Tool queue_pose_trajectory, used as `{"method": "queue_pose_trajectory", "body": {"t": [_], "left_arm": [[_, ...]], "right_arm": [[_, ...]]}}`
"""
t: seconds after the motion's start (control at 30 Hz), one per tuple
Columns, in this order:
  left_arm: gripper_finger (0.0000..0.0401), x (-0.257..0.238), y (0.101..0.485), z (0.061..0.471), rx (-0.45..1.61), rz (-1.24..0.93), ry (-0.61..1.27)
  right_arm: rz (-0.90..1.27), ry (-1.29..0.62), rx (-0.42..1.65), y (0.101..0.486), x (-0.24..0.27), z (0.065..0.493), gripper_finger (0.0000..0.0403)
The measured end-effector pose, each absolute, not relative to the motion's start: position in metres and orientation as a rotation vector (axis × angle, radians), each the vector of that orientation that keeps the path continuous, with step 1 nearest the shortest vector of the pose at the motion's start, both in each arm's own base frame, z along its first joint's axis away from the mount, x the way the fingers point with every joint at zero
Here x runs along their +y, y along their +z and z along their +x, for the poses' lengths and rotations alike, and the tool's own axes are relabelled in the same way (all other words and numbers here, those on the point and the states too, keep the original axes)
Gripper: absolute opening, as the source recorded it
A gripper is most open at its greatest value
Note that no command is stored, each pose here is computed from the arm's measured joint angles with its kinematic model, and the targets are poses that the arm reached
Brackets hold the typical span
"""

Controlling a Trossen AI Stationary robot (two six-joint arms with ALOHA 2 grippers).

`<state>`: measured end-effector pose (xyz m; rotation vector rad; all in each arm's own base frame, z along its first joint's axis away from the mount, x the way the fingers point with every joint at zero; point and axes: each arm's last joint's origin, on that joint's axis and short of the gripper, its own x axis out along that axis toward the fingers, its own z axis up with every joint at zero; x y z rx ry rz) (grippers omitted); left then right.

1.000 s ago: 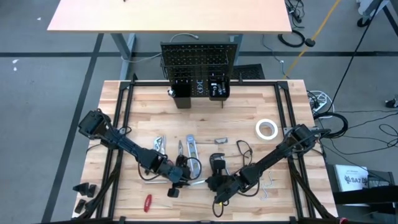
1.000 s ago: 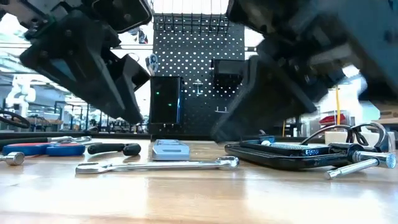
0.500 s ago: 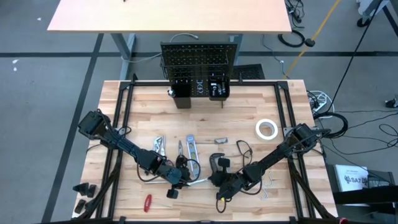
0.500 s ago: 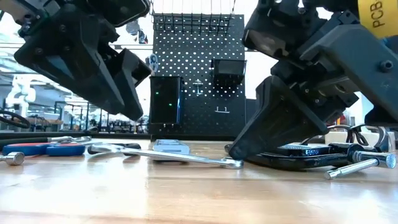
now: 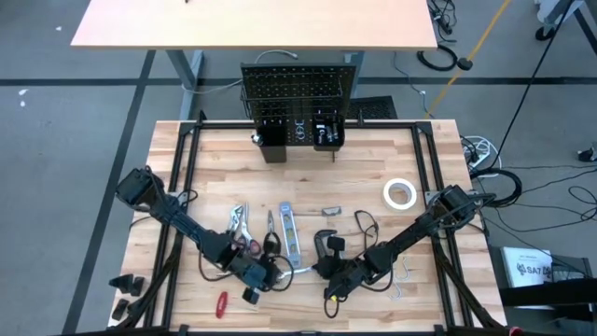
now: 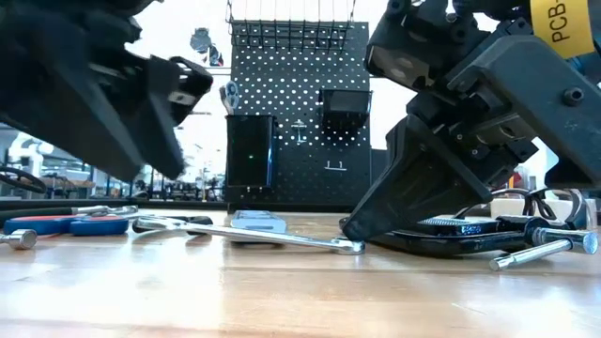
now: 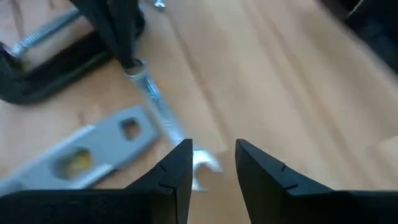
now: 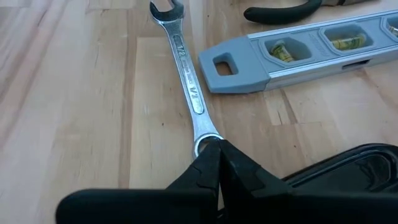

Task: Hang tools onto peg board
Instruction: Put the wrench into the left black bin on the peg board

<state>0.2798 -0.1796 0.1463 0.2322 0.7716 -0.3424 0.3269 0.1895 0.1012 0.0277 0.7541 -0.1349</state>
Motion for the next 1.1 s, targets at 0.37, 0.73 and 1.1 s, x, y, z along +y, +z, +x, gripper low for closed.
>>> {"method": "queue_pose_trajectory", "body": {"t": [0.37,0.73,1.1], "left_arm": [[0.0118,-0.147,0.155,0.304,0.834,-0.324,-0.241],[0.0118,-0.158,0.187,0.321,1.001,-0.222,-0.068],[0.0172,-0.163,0.172,0.328,1.027,-0.206,-0.053]], "right_arm": [[0.03,-0.135,0.755,0.101,0.189,0.327,0.0],[0.039,-0.139,0.757,0.1,0.187,0.329,0.0],[0.036,-0.14,0.762,0.1,0.186,0.328,0.0]]}}
